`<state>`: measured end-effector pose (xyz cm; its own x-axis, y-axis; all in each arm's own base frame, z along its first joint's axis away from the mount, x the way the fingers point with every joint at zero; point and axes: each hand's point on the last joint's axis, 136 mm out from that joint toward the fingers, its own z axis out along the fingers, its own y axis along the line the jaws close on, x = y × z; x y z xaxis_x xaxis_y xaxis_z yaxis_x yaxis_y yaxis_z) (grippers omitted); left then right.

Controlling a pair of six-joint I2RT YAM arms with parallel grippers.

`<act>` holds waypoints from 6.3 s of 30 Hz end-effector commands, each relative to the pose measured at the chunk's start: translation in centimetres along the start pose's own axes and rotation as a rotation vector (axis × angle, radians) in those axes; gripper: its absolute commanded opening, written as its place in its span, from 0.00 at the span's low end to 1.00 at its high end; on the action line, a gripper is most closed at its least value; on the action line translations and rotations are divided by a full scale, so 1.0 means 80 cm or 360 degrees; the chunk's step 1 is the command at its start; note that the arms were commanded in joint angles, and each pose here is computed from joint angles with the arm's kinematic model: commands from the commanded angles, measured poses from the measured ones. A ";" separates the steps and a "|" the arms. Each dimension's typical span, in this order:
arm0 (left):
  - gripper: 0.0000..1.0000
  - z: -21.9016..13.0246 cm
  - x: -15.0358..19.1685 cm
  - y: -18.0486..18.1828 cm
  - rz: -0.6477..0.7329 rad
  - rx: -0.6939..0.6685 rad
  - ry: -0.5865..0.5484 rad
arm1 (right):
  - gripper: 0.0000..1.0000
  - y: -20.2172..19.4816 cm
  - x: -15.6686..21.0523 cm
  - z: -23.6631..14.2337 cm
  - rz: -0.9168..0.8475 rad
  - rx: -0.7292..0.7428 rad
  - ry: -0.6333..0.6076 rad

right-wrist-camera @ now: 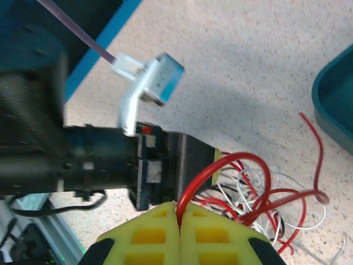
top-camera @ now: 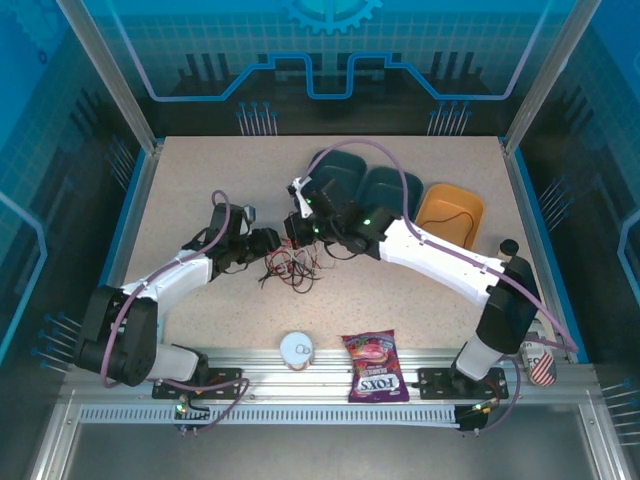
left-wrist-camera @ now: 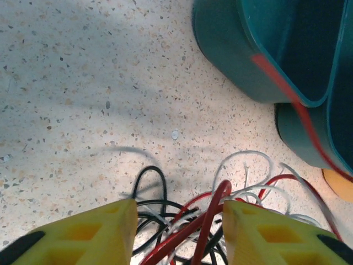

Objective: Untangle the cables

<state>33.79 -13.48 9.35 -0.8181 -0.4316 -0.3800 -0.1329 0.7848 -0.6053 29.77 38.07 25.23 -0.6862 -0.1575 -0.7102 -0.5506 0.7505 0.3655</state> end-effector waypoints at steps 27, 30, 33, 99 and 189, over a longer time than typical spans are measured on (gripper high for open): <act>0.14 -0.006 0.002 0.045 -0.0092 -0.0170 -0.0049 | 0.00 0.010 -0.076 -0.156 -0.0178 -0.0068 -0.0604; 0.14 -0.010 -0.001 0.046 -0.0091 -0.0187 -0.0072 | 0.00 0.006 -0.077 -0.168 -0.0193 -0.0043 -0.0631; 0.14 -0.013 -0.001 0.049 -0.0100 -0.0211 -0.0080 | 0.00 0.001 -0.077 -0.179 -0.0209 -0.0003 -0.0634; 0.99 -0.056 -0.015 0.030 -0.0057 -0.0171 -0.0175 | 0.00 -0.313 -0.039 -0.328 0.0286 0.1331 -0.0409; 0.99 -0.068 -0.003 0.026 0.0000 -0.0127 -0.0151 | 0.54 -0.280 0.031 -0.163 0.0564 0.0840 -0.0140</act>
<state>30.84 -9.06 11.75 -0.7525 -0.4771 -0.4540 -0.2008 0.8227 -0.5318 34.39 10.66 23.09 -0.7531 0.1468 -0.6413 0.0188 0.9792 0.2020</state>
